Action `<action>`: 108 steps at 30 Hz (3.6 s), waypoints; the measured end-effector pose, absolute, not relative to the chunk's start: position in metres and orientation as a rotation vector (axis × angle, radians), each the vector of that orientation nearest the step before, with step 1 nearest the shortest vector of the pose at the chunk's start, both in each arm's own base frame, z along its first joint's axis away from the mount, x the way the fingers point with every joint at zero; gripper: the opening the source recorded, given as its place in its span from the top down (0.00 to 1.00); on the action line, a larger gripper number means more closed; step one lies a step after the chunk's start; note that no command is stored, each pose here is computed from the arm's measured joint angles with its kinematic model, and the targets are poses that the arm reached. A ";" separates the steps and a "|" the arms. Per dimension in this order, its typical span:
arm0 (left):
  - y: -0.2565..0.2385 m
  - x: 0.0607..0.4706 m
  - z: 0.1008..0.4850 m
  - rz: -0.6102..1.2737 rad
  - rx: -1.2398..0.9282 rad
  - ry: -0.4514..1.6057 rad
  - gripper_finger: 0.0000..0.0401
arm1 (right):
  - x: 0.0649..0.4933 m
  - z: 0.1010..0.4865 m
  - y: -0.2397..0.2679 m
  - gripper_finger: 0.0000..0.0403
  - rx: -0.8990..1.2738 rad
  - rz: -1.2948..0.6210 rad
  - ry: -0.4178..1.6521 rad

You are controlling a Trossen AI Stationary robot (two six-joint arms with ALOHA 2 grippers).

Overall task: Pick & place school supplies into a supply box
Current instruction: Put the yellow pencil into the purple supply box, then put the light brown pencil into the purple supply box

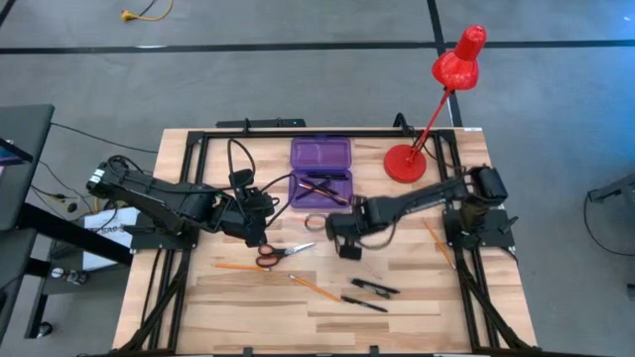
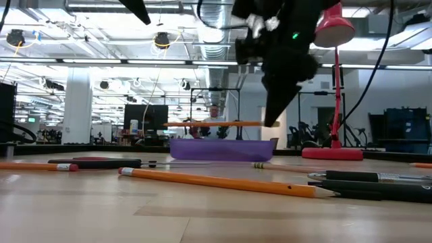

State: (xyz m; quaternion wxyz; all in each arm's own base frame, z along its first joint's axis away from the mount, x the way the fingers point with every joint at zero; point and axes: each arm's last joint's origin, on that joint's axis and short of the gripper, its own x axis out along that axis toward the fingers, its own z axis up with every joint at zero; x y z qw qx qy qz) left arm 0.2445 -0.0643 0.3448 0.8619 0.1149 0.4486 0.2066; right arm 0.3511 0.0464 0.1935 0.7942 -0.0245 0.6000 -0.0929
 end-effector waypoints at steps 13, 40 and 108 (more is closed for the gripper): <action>-0.064 0.244 0.345 0.435 0.232 0.940 0.69 | 0.347 0.192 -0.058 1.00 0.071 -0.350 1.346; -0.064 0.245 0.345 0.476 0.215 0.918 0.69 | 0.344 0.211 -0.074 0.53 0.255 -0.172 1.234; -0.051 0.296 0.143 -0.075 -0.061 0.753 0.69 | 0.325 0.127 0.110 0.98 0.170 -0.043 1.259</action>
